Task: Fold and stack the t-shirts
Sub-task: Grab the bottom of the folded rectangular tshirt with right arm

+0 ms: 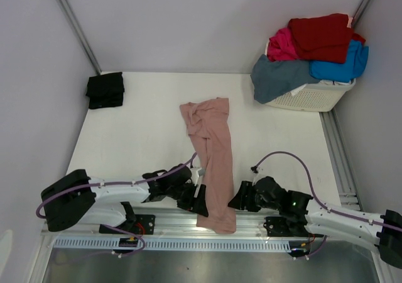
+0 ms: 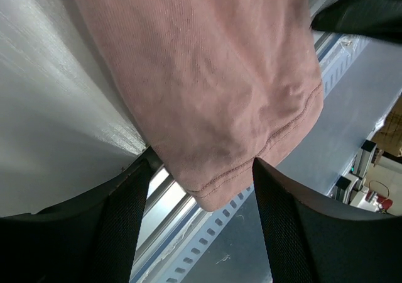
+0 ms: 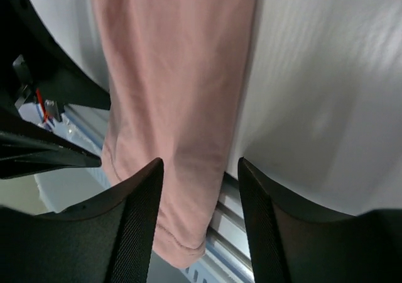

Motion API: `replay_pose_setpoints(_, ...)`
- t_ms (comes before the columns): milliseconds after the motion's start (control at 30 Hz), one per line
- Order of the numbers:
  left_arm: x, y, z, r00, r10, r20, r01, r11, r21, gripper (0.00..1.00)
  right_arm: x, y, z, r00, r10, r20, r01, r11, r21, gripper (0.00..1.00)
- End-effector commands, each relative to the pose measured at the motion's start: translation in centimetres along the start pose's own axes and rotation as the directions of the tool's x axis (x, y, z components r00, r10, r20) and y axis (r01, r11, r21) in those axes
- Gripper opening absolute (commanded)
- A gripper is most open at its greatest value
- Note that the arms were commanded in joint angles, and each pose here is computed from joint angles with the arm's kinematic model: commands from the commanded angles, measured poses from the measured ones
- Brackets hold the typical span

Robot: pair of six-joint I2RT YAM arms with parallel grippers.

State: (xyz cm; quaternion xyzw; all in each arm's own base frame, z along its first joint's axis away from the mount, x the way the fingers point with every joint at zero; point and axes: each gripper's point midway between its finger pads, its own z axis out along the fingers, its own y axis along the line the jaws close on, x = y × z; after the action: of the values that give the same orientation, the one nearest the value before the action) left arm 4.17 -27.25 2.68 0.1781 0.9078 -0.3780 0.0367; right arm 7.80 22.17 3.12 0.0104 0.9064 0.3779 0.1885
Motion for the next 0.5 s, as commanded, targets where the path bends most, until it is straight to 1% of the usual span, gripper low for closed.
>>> replay_pose_setpoints(0, -1.1, -2.0, 0.2, 0.999, 0.019, 0.038, -0.022, 0.997, 0.074, 0.70, 1.4, 0.0, 0.6, 0.999, 0.044, -0.029, -0.044, 0.999, -0.005, 0.54)
replay_pose_setpoints(100, -1.5, -2.6, 0.7, 0.999, 0.036, 0.020, -0.038, 0.996, 0.078, 0.70, 2.4, 0.1, 1.1, 0.998, 0.023, -0.062, -0.022, 1.000, 0.012, 0.50)
replay_pose_setpoints(133, -1.8, -2.7, 1.1, 0.999, 0.035, 0.010, -0.036, 0.997, 0.073, 0.70, 2.2, 0.9, 1.3, 0.998, 0.017, -0.061, -0.017, 1.000, -0.012, 0.48)
replay_pose_setpoints(167, -1.9, -2.8, 1.2, 0.999, 0.040, 0.006, -0.041, 0.996, 0.074, 0.70, 2.5, 0.7, 1.7, 0.997, 0.003, -0.078, -0.003, 1.000, 0.007, 0.40)
replay_pose_setpoints(200, -2.2, -3.3, 1.3, 0.999, 0.052, 0.006, -0.052, 0.995, 0.086, 0.70, 2.3, 1.5, 2.0, 0.997, -0.004, -0.072, 0.003, 1.000, -0.018, 0.34)
replay_pose_setpoints(233, -2.7, -3.8, 1.3, 0.998, 0.058, 0.010, -0.059, 0.994, 0.092, 0.70, 2.3, 1.6, 2.2, 0.997, -0.016, -0.077, 0.015, 1.000, -0.013, 0.26)
replay_pose_setpoints(267, -2.7, -3.7, 1.5, 0.998, 0.058, 0.001, -0.058, 0.995, 0.085, 0.70, 1.9, 2.6, 2.4, 0.997, -0.030, -0.071, 0.028, 0.999, -0.022, 0.13)
replay_pose_setpoints(333, -3.2, -4.2, 1.4, 0.997, 0.072, 0.005, -0.072, 0.994, 0.080, 0.69, 1.7, 2.5, 2.7, 0.992, -0.092, -0.082, 0.094, 0.995, 0.021, 0.00)
replay_pose_setpoints(367, -3.7, -4.7, 1.2, 0.996, 0.084, 0.020, -0.086, 0.993, 0.087, 0.70, 0.4, 4.3, 2.8, 0.993, -0.114, -0.039, 0.114, 0.993, 0.002, 0.00)
replay_pose_setpoints(400, -3.9, -4.6, 1.0, 0.995, 0.095, 0.025, -0.096, 0.993, 0.069, 0.70, 0.4, 3.8, 2.8, 0.987, -0.154, -0.049, 0.156, 0.987, 0.036, 0.00)
replay_pose_setpoints(467, -4.2, -4.9, 0.4, 0.993, 0.115, 0.032, -0.117, 0.992, 0.055, 0.70, -1.3, 5.8, 2.5, 0.982, -0.190, -0.001, 0.190, 0.981, 0.032, 0.00)
